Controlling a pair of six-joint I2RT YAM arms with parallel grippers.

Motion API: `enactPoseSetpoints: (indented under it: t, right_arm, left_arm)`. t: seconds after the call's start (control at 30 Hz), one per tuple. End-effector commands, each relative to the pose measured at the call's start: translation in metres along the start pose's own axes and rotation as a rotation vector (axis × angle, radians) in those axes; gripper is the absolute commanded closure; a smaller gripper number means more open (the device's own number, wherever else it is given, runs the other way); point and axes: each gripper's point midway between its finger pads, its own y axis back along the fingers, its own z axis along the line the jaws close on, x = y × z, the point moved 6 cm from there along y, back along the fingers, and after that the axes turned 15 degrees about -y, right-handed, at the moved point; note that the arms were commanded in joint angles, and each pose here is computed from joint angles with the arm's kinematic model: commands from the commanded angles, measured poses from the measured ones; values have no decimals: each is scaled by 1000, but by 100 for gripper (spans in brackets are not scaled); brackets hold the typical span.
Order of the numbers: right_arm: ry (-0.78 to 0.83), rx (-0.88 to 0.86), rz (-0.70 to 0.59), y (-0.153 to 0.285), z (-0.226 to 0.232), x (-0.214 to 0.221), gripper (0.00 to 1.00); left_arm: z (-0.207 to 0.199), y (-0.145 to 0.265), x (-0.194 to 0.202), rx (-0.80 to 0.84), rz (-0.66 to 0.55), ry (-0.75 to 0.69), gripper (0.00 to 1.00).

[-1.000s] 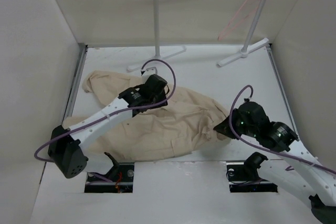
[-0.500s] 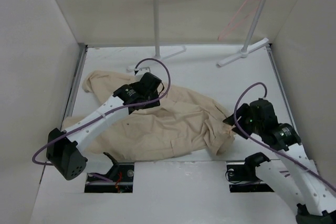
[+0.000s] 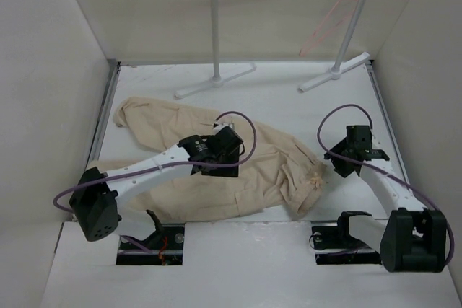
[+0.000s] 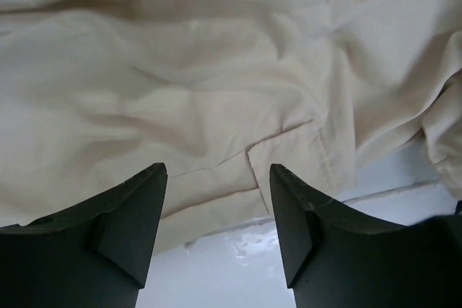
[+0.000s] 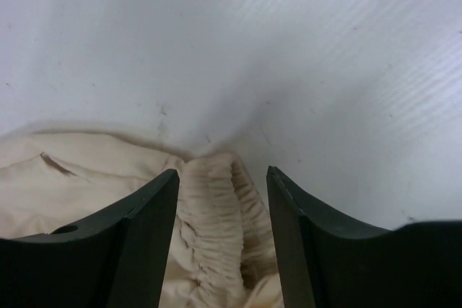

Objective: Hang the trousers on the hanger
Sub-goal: Flatten out the trousers at the center of the board.

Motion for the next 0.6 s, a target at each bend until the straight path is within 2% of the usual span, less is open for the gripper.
enactPoseSetpoints:
  t: [0.0, 0.2, 0.23, 0.3, 0.33, 0.37, 0.4, 0.5, 0.57]
  right_arm:
    - [32, -90, -22, -13, 23, -1, 42]
    - [42, -75, 56, -23, 26, 11, 49]
    - [49, -74, 64, -24, 27, 11, 52]
    - [53, -68, 76, -26, 30, 11, 70]
    - [53, -70, 78, -27, 32, 10, 78]
    - [49, -73, 77, -27, 34, 9, 89]
    - [36, -87, 63, -25, 41, 2, 95]
    - [-12, -134, -9, -18, 67, -23, 98]
    - [-45, -178, -69, -13, 89, -46, 98]
  left_arm:
    - [-17, -8, 13, 91, 56, -21, 43]
    - [-23, -32, 49, 60, 182, -119, 51]
    - [-21, -37, 56, 44, 205, -124, 52]
    - [-18, -45, 67, 19, 244, -134, 56]
    - [-16, -49, 74, 5, 261, -141, 59]
    - [-13, -53, 78, -12, 269, -144, 66]
    - [-11, -55, 82, -28, 277, -143, 73]
    - [2, -60, 92, -93, 298, -135, 89]
    - [9, -59, 95, -118, 294, -125, 91]
